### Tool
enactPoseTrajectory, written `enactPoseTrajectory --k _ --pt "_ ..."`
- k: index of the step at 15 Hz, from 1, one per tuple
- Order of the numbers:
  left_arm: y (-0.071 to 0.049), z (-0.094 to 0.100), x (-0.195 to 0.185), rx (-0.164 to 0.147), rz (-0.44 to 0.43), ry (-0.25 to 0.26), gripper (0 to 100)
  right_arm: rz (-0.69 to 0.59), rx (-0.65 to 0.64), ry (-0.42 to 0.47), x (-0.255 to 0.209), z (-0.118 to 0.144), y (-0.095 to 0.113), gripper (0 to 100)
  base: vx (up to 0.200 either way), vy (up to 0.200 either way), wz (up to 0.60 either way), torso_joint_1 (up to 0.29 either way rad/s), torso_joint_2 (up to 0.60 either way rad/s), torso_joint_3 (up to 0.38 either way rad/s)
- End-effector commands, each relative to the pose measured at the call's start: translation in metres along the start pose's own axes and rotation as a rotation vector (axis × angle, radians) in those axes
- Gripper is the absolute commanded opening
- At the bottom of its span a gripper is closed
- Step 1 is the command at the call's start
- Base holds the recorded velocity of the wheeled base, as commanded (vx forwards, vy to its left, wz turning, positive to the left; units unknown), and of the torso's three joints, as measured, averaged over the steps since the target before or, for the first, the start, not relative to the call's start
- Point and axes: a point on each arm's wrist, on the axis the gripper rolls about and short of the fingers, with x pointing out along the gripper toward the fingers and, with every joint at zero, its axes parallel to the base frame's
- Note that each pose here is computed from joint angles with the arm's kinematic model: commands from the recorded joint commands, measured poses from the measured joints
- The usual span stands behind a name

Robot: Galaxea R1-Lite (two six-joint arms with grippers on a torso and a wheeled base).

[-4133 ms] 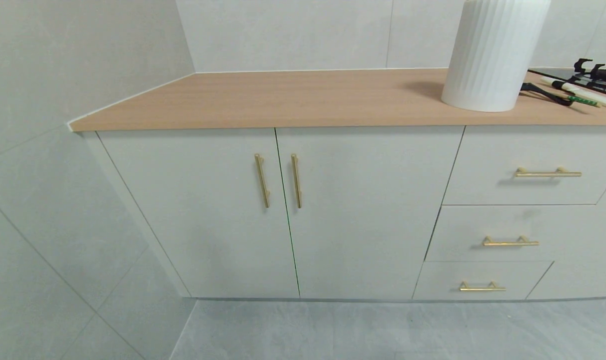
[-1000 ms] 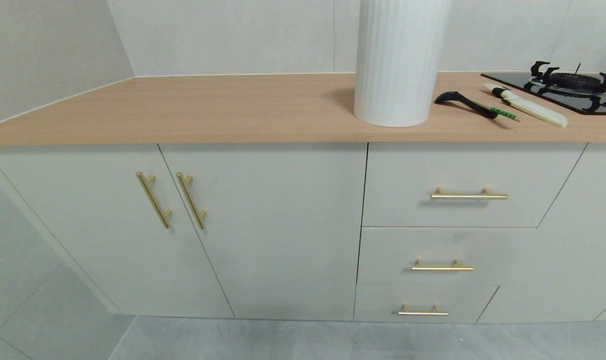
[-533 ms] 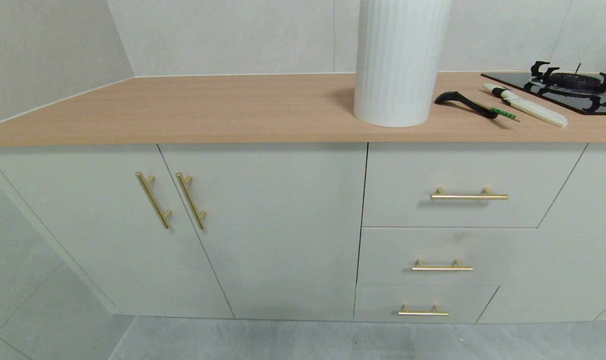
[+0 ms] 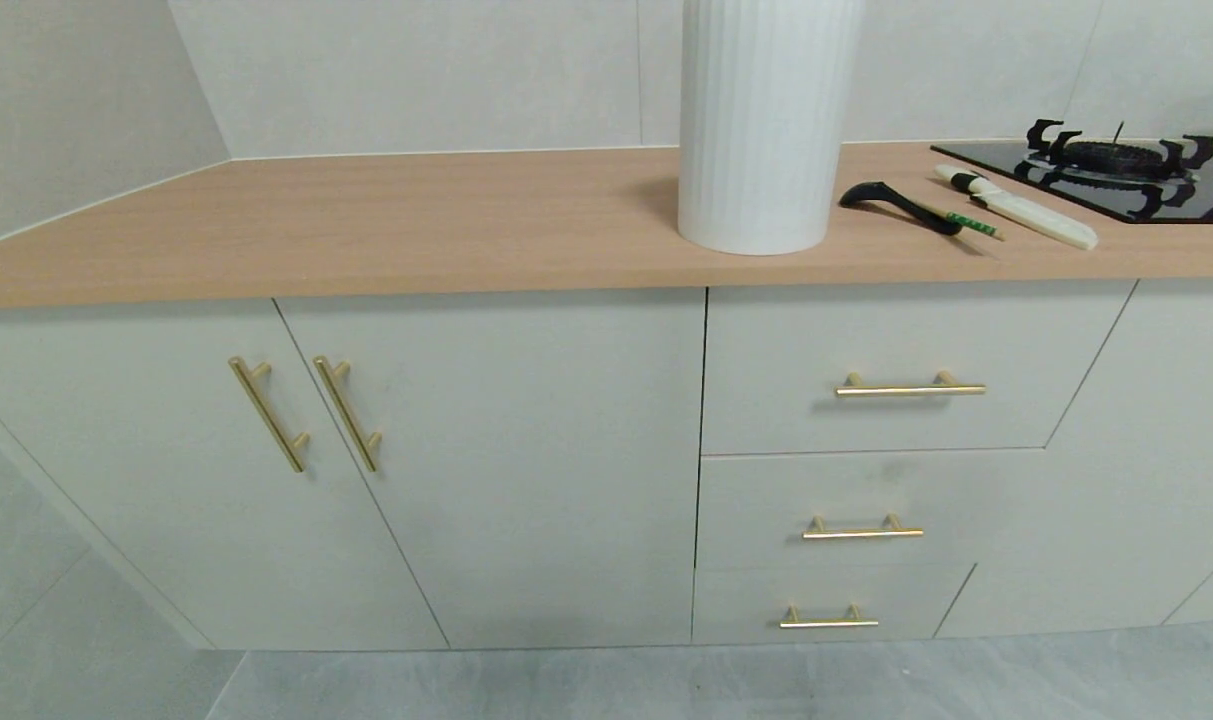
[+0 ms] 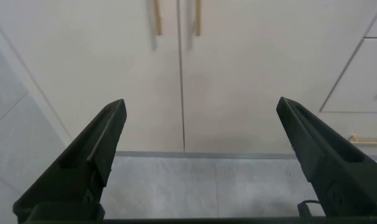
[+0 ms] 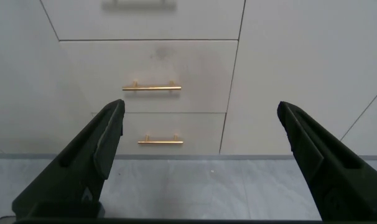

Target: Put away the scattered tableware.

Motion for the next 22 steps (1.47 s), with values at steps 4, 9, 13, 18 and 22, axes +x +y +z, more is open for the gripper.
enactPoseTrajectory --k 4,9,13,18,22 --pt "0.0 0.0 0.0 -0.001 0.0 0.001 100 0.002 -0.003 0.002 0.0 0.0 0.0 100 0.0 0.0 0.0 0.0 0.0 0.0" --pt "0.0 0.0 0.0 -0.001 0.0 0.001 100 0.131 0.064 -0.077 -0.007 0.039 0.002 100 0.0 0.0 0.0 0.0 0.0 0.0" --pt "0.0 0.0 0.0 -0.001 0.0 0.001 100 0.229 0.083 0.193 0.025 0.046 0.004 100 0.0 0.0 0.0 0.0 0.0 0.0" --pt "0.0 0.0 0.0 -0.001 0.0 0.001 100 0.305 0.069 0.446 0.067 0.058 0.009 100 0.0 0.0 0.0 0.0 0.0 0.0" --pt "0.0 0.0 0.0 -0.001 0.0 0.001 100 0.311 0.044 0.577 0.118 0.066 0.016 100 0.0 0.0 0.0 0.0 0.0 0.0"
